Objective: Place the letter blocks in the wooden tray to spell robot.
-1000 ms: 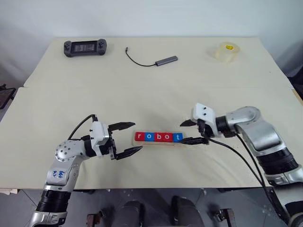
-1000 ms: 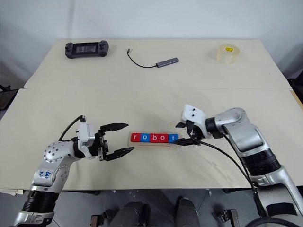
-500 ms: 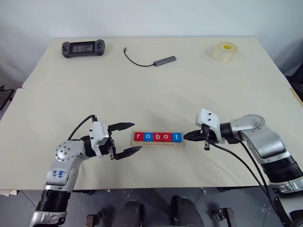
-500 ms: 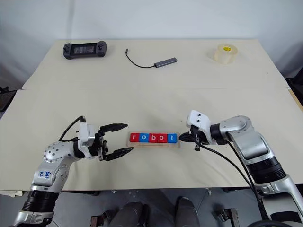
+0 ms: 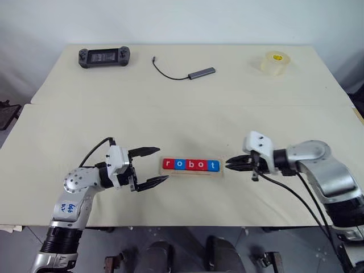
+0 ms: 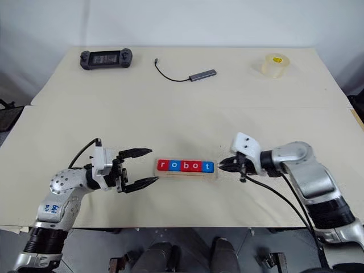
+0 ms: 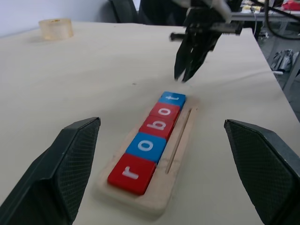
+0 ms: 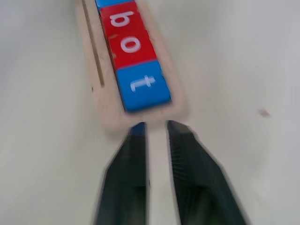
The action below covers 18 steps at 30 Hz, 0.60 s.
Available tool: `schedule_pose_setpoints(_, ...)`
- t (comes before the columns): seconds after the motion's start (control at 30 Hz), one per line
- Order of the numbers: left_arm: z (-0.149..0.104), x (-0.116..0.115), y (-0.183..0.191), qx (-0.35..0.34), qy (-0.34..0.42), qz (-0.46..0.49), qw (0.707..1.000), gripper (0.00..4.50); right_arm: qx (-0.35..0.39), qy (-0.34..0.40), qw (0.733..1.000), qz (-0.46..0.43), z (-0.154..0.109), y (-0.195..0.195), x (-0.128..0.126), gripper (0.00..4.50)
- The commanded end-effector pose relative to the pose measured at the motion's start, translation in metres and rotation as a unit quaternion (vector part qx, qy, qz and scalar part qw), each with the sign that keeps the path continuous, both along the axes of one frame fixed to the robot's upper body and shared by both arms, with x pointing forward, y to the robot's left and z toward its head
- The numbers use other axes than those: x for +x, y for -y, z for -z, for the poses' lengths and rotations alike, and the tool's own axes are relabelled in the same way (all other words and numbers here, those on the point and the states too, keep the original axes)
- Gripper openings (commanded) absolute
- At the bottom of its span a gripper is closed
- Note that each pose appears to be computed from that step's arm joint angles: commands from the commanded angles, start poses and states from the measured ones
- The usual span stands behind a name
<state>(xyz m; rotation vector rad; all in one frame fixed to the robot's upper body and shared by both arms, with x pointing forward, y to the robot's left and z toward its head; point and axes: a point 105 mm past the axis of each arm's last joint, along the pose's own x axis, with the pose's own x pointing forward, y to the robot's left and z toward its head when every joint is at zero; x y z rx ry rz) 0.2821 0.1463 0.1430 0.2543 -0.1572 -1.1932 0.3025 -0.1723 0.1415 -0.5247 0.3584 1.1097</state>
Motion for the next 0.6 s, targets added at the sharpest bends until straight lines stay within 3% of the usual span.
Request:
schedule_pose_setpoints(0.03, -0.002, -0.003, -0.019, 0.015, 0.007, -0.015, 1.0, 4.5, 0.049, 0.105, 0.993, -0.04, -0.028, 0.01, -0.015, 1.89)
schedule_pose_setpoints(0.1, 0.001, -0.004, -0.034, 0.031, 0.001, -0.032, 0.999, 4.5, 0.076, 0.153, 0.984, -0.04, -0.033, 0.027, -0.025, 2.58)
schedule_pose_setpoints(0.3, 0.001, 0.0, -0.059, 0.054, -0.017, -0.062, 0.996, 4.5, 0.144, 0.129, 0.981, -0.013, -0.034, 0.042, -0.037, 4.46)
schedule_pose_setpoints(0.6, -0.009, 0.012, -0.065, 0.049, 0.03, -0.123, 0.991, 4.5, 0.166, 0.125, 0.978, 0.027, -0.019, 0.051, -0.026, 4.46)
